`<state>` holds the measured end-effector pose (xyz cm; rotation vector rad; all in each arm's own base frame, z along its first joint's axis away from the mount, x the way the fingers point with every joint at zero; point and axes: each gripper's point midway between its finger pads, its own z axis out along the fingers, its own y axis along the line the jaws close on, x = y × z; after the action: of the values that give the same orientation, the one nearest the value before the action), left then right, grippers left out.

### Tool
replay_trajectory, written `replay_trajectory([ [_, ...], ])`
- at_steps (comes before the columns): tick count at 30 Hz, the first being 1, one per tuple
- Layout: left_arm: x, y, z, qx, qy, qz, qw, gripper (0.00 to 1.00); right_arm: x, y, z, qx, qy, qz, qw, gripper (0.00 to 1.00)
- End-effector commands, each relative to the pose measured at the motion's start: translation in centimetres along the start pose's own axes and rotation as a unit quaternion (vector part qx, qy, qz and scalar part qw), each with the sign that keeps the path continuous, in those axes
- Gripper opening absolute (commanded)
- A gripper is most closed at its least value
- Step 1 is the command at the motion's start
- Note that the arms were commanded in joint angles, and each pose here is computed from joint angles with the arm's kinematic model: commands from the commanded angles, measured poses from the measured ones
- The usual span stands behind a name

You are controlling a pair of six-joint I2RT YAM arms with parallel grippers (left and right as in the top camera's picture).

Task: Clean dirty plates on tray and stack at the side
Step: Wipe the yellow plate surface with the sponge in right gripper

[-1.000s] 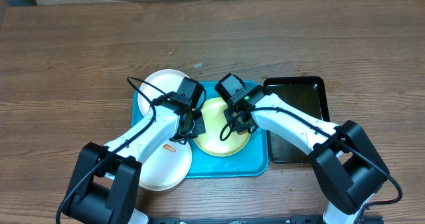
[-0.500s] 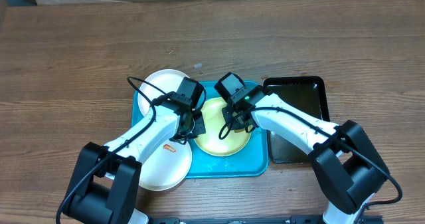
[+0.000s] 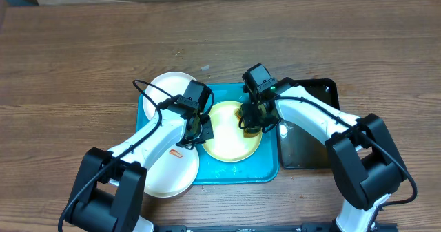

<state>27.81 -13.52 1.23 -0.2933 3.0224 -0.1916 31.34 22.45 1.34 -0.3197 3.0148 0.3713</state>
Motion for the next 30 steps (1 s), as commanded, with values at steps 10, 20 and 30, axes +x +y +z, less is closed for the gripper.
replay_trajectory([
  [10, 0.2, -0.5, 0.1, 0.007, 0.004, 0.019, 1.0, 0.04, 1.8, 2.7, 0.8, -0.062, 0.04, -0.019, 0.997, 0.04],
  [20, 0.2, -0.5, 0.1, 0.007, 0.004, 0.021, 1.0, 0.04, 2.9, 7.5, -1.3, -0.219, 0.072, -0.077, 0.97, 0.04],
  [30, 0.2, -0.4, 0.1, 0.007, 0.005, 0.021, 1.0, 0.04, -1.0, 4.8, -9.5, -0.259, 0.049, -0.035, 0.964, 0.04],
])
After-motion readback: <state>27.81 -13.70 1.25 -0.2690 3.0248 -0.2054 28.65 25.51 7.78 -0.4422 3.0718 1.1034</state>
